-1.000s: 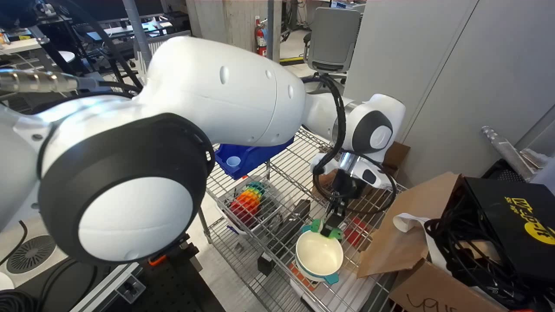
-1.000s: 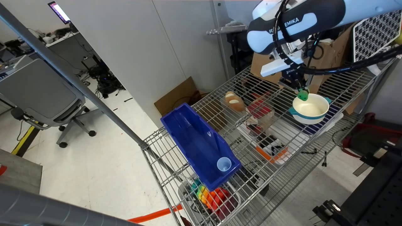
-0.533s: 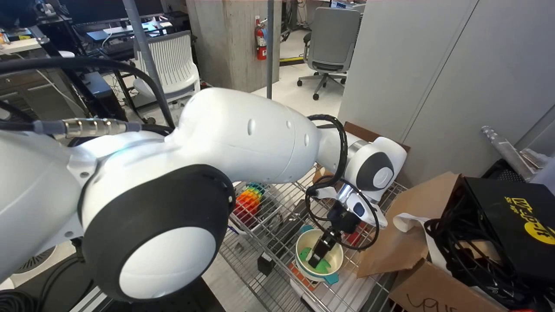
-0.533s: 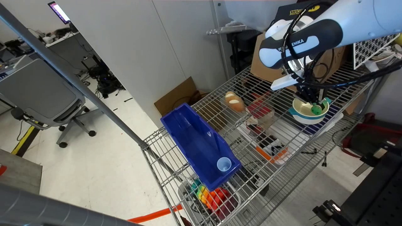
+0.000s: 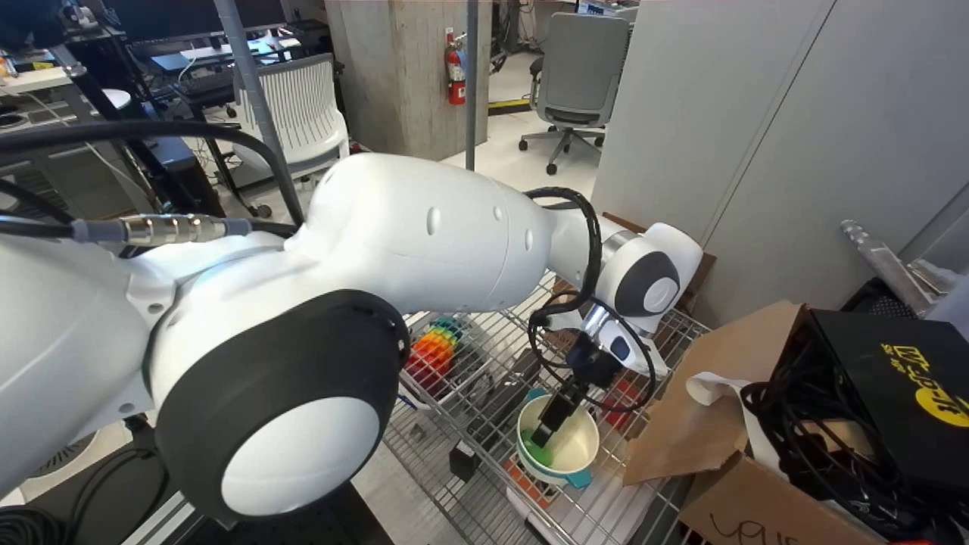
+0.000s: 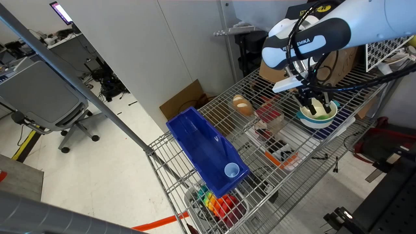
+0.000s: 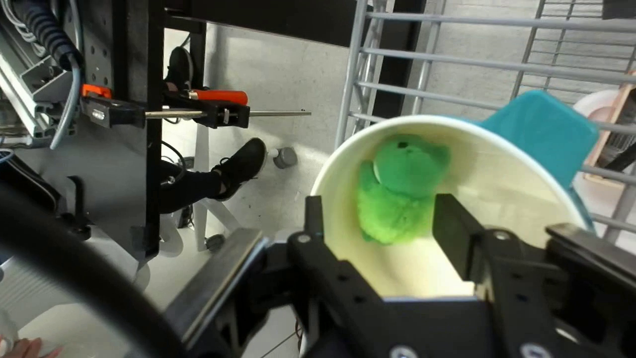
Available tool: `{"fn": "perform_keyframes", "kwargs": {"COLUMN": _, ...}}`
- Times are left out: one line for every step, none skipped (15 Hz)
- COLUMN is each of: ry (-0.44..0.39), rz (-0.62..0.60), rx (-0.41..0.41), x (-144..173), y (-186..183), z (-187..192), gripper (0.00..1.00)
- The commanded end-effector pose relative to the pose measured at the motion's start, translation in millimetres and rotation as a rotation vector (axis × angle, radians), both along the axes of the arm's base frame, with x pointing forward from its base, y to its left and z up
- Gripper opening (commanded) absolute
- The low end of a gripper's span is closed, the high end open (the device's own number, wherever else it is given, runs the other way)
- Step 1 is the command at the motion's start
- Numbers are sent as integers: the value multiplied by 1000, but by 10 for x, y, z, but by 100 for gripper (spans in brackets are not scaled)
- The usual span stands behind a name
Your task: Pick up the green toy and put it in the white bowl.
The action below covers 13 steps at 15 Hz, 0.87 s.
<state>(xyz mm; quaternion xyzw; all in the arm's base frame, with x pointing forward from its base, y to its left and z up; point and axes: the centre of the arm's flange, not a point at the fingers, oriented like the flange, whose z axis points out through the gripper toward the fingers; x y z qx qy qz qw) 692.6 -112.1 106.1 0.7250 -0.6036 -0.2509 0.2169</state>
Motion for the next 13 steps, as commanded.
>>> {"fn": "perform_keyframes", "kwargs": {"ry": -23, "rz": 48, "rx": 0, "x": -21, "y": 150, "z": 326, "gripper": 90}}
{"fn": "perform_keyframes", "kwargs": {"ry": -32, "rz": 60, "rx": -4, "x": -24, "y": 183, "z": 388, "gripper": 96}}
{"fn": "perform_keyframes", "kwargs": {"ry": -35, "rz": 83, "rx": -14, "x": -88, "y": 218, "z": 471, "gripper": 100}}
{"fn": "perform_keyframes", "kwargs": {"ry": -36, "rz": 100, "rx": -16, "x": -115, "y": 245, "z": 540, "gripper": 100}}
{"fn": "perform_keyframes", "kwargs": {"ry": -107, "rz": 129, "rx": -12, "x": -117, "y": 282, "z": 653, "gripper": 100}}
{"fn": "perform_keyframes", "kwargs": {"ry": -150, "rz": 145, "rx": -16, "x": -80, "y": 305, "z": 749, "gripper": 100}}
{"fn": "perform_keyframes", "kwargs": {"ry": -189, "rz": 144, "rx": 13, "x": -17, "y": 346, "z": 830, "gripper": 100}}
{"fn": "perform_keyframes", "kwargs": {"ry": -246, "rz": 164, "rx": 29, "x": 65, "y": 389, "z": 926, "gripper": 100}}
{"fn": "perform_keyframes", "kwargs": {"ry": -276, "rz": 173, "rx": 86, "x": 188, "y": 458, "z": 1043, "gripper": 100}}
{"fn": "perform_keyframes", "kwargs": {"ry": -223, "rz": 150, "rx": 13, "x": 337, "y": 375, "z": 808, "gripper": 100}}
{"fn": "perform_keyframes", "kwargs": {"ry": -247, "rz": 160, "rx": 30, "x": 365, "y": 420, "z": 910, "gripper": 100}}
{"fn": "perform_keyframes", "kwargs": {"ry": -257, "rz": 164, "rx": 41, "x": 376, "y": 449, "z": 987, "gripper": 100}}
{"fn": "perform_keyframes", "kwargs": {"ry": -261, "rz": 167, "rx": 46, "x": 376, "y": 462, "z": 1024, "gripper": 100}}
